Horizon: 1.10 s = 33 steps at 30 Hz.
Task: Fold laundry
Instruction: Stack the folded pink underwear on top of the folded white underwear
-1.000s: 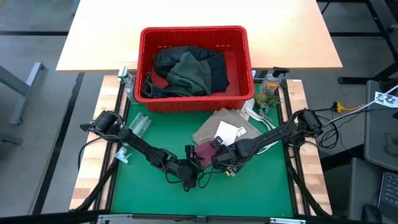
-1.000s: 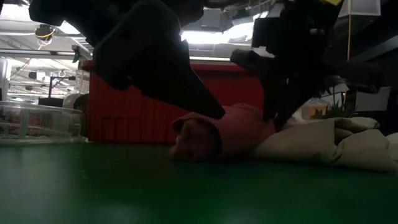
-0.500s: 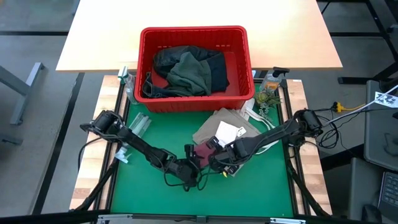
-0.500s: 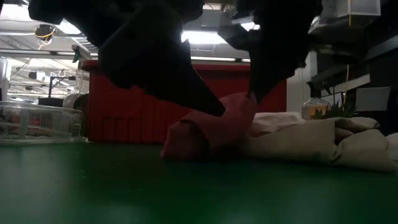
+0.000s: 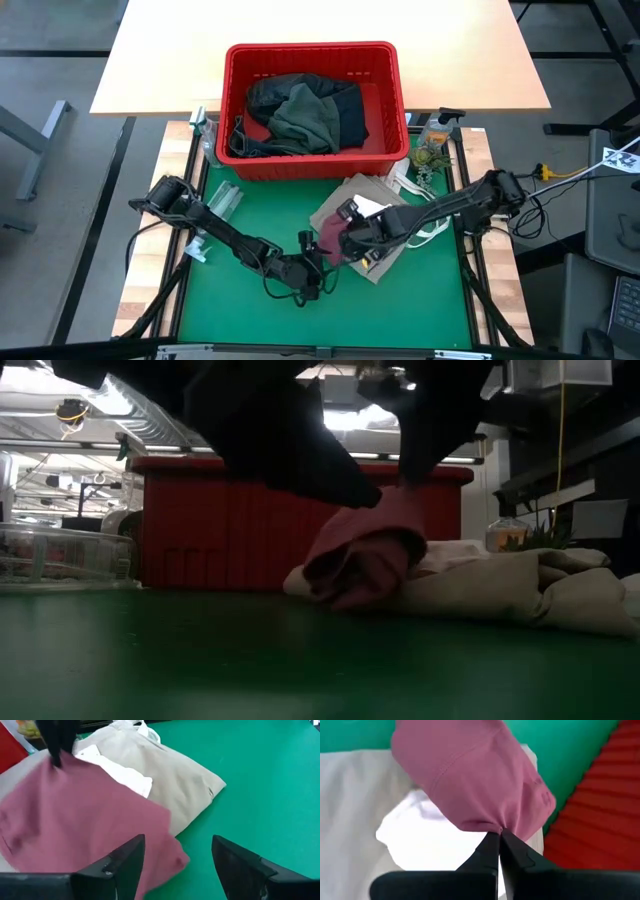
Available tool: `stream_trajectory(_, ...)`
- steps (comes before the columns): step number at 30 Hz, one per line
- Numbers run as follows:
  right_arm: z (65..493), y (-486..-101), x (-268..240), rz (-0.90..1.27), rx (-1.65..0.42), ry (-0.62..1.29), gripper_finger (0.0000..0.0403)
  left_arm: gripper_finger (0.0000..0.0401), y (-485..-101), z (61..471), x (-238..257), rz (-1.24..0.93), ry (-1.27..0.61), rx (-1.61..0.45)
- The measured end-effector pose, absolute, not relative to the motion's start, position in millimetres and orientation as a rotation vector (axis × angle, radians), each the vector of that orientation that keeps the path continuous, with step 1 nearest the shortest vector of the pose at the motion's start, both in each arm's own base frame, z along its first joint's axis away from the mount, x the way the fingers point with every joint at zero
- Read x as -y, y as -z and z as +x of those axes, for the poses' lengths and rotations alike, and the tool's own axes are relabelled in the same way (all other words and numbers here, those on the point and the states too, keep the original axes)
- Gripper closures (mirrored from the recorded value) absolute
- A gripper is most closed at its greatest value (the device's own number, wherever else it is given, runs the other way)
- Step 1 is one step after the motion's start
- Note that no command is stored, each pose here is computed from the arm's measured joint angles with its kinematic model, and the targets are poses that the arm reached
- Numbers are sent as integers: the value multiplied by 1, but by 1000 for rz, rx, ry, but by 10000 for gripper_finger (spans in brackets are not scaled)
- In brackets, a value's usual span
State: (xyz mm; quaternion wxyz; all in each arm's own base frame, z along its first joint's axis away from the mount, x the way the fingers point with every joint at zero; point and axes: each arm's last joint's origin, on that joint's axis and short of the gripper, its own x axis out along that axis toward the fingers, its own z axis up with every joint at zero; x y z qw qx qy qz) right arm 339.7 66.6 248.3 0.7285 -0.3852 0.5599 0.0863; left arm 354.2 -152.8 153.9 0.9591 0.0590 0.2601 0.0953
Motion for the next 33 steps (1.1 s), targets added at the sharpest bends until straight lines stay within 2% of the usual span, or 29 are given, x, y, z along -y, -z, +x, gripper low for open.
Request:
stream_trajectory(10,311,-272,-32,-701,-1375,-74,401,177,-154,357,147,116,-208,-529)
stream_trajectory(18,298,-263,-24,-673,-1512,-64,401,177,-154,361,136,107,-239,-529)
stream_trajectory(33,295,-253,-24,-675,-1534,-70,375,177,-168,386,86,-17,-335,-376)
